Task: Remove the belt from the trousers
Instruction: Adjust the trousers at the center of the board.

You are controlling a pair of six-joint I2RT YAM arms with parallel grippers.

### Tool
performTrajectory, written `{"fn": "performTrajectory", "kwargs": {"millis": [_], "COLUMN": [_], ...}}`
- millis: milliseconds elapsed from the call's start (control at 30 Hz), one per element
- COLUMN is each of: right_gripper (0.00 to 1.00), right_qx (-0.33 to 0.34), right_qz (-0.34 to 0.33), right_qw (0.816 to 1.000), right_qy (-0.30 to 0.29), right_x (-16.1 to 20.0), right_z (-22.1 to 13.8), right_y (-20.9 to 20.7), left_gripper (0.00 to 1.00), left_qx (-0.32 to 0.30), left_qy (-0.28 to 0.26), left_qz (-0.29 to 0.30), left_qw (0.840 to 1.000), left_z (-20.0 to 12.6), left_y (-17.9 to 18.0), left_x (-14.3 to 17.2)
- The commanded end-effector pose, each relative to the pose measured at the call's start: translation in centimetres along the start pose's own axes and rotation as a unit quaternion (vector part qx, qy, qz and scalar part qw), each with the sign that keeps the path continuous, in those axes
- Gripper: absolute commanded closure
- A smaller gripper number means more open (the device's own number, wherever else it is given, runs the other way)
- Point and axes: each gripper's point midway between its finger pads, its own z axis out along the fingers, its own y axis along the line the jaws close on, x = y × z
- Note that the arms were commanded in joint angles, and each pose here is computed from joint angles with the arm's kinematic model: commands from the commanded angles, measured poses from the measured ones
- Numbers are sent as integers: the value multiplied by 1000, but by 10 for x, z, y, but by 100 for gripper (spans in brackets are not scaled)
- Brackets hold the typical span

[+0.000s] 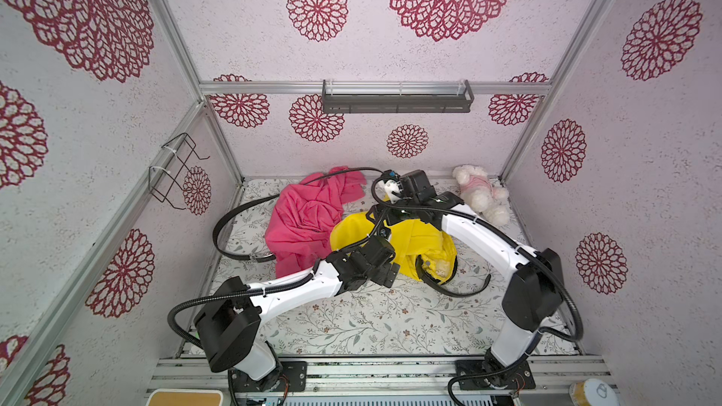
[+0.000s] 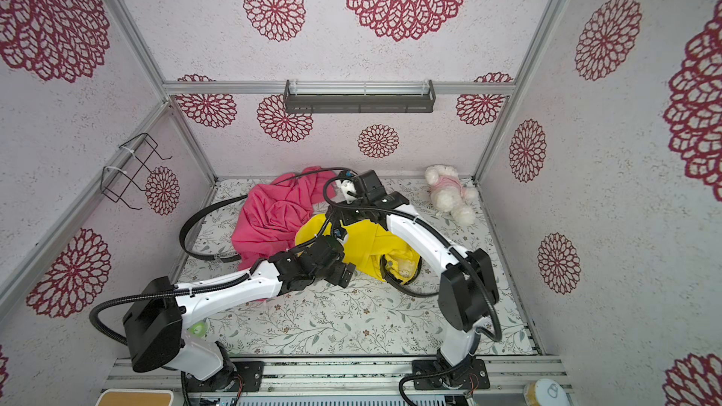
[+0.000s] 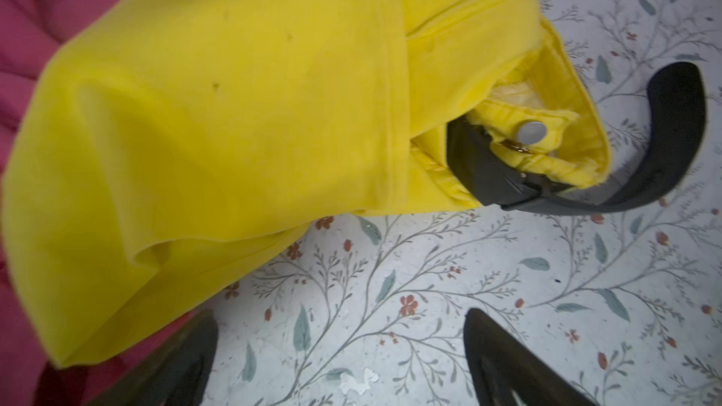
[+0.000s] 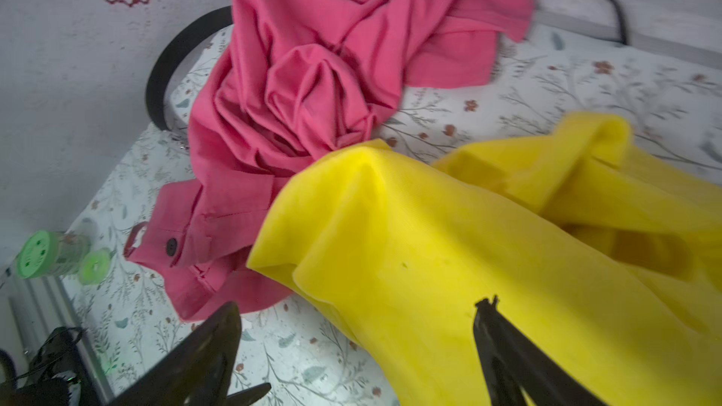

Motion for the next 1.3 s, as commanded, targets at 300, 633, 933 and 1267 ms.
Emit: {"fn": "performTrajectory", "kwargs": {"millis": [300, 633, 933, 1267], "right_gripper": [10, 24, 35, 72], "right_qx": [54, 39, 76, 90], "right_qz": [138, 127, 94, 57], "right_qw": [985, 986, 985, 980], "right_qy": [85, 103, 123, 168], "right_x": [170, 192, 196, 202], "right_z": [-66, -49, -15, 17], "right_y": [-59, -44, -65, -79], "left_gripper": [9, 18, 18, 17], "left_qx": [-71, -76, -78, -92], "left_qy": [59, 103, 102, 86], "left_qz": [-116, -186, -194, -194], "left_qw": [989, 974, 973, 973], "left_z": [93, 118, 114, 93], "left_y": [71, 121, 122, 128], "left_x": [5, 19, 25, 20]}}
